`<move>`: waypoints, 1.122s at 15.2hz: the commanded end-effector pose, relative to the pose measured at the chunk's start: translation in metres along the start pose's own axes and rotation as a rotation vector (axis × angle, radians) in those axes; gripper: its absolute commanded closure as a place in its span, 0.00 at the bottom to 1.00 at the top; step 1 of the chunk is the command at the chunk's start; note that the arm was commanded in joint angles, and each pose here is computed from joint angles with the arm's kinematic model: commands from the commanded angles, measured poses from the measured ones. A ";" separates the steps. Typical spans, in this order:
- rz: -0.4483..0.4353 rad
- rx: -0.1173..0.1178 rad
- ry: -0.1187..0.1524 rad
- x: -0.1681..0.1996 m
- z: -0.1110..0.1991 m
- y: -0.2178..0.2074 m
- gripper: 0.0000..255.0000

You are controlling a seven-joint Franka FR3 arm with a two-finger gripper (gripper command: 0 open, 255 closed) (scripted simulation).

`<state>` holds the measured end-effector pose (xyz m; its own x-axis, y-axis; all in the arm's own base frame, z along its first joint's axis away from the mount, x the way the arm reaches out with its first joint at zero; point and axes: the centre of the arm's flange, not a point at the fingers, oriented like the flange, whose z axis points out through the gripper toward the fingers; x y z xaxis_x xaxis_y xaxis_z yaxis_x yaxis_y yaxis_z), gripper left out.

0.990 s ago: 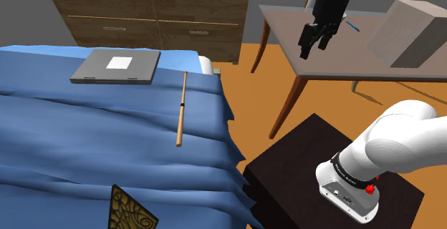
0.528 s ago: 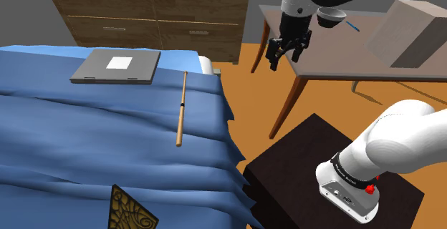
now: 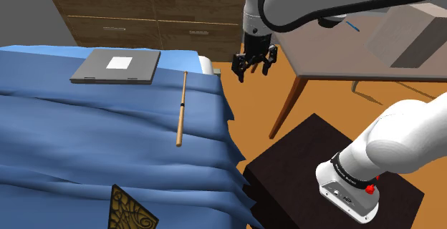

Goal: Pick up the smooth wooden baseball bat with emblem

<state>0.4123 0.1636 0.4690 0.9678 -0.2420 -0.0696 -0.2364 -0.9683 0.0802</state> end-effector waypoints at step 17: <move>0.252 -0.002 0.002 0.118 0.096 -0.181 0.00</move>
<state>0.5498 0.2965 0.3582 0.8860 -0.4614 -0.0466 -0.4559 -0.8850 0.0948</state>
